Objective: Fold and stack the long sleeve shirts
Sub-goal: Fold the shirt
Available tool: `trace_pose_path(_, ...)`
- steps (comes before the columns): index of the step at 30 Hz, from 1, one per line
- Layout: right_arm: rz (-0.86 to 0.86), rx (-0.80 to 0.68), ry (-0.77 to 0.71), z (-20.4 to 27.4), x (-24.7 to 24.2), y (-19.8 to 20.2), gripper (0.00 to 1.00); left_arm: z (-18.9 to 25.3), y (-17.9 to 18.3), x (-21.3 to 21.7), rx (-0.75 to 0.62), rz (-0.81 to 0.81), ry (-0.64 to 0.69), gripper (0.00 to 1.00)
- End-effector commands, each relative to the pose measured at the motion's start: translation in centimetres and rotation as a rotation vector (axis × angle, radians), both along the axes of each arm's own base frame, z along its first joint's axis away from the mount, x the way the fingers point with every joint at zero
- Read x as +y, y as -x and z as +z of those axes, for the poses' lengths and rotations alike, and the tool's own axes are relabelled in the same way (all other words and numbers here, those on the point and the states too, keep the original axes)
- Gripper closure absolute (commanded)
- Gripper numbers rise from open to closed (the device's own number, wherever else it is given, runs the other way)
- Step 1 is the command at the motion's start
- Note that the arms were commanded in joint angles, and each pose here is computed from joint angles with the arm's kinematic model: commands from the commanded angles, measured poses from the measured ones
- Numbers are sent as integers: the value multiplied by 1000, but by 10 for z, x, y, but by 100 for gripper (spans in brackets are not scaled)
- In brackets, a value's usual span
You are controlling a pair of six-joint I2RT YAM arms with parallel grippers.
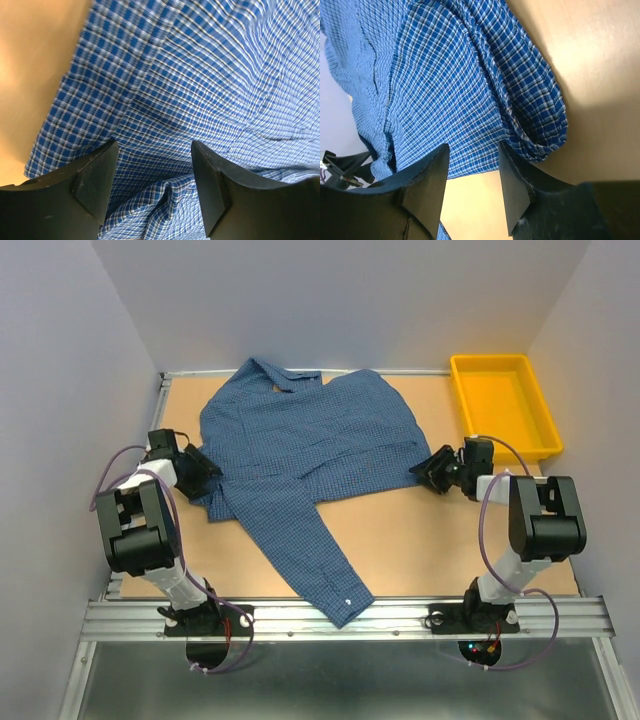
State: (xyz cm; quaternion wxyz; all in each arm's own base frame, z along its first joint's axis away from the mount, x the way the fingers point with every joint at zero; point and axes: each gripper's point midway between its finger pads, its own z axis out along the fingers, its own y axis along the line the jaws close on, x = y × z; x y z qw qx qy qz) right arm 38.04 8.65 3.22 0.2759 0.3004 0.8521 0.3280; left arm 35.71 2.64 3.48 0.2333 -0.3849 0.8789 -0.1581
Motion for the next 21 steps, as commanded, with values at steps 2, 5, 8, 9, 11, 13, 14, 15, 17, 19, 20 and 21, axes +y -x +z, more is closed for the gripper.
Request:
trace_pose_path(2, -70, 32, 84, -22, -20, 21, 50, -3, -12, 26, -12, 52, -51, 28)
trace_pose_path(5, -92, 29, 122, -17, -27, 28, 49, -4, -17, 37, -4, 62, -75, 28)
trace_pose_path(8, -63, 10, 139, -3, -27, 29, 49, -4, -27, 44, -7, 45, -88, 28)
trace_pose_path(9, -49, -6, 143, 4, -26, 29, 49, -4, -29, 45, -7, 40, -88, 28)
trace_pose_path(11, 6, -52, 159, 24, -21, 31, 48, 5, -35, 45, -28, 29, -93, 28)
trace_pose_path(13, 80, -138, 198, 52, -11, 32, 48, 21, -38, 46, -58, 23, -105, 24)
trace_pose_path(14, 123, -139, 215, 55, -5, 39, 47, 28, -38, 47, -68, 24, -111, 22)
trace_pose_path(15, 173, -171, 235, 67, 4, 39, 46, 43, -39, 49, -100, 25, -129, 19)
trace_pose_path(17, 353, -209, 310, 75, 39, 58, 45, 55, -32, 49, -99, 16, -149, 17)
trace_pose_path(19, 537, -242, 395, 79, 80, 82, 44, 75, -25, 49, -132, 22, -179, 16)
trace_pose_path(20, 603, -259, 419, 80, 95, 91, 44, 82, -22, 50, -144, 21, -189, 15)
trace_pose_path(21, 660, -272, 444, 80, 107, 100, 44, 97, -19, 50, -181, 26, -209, 15)
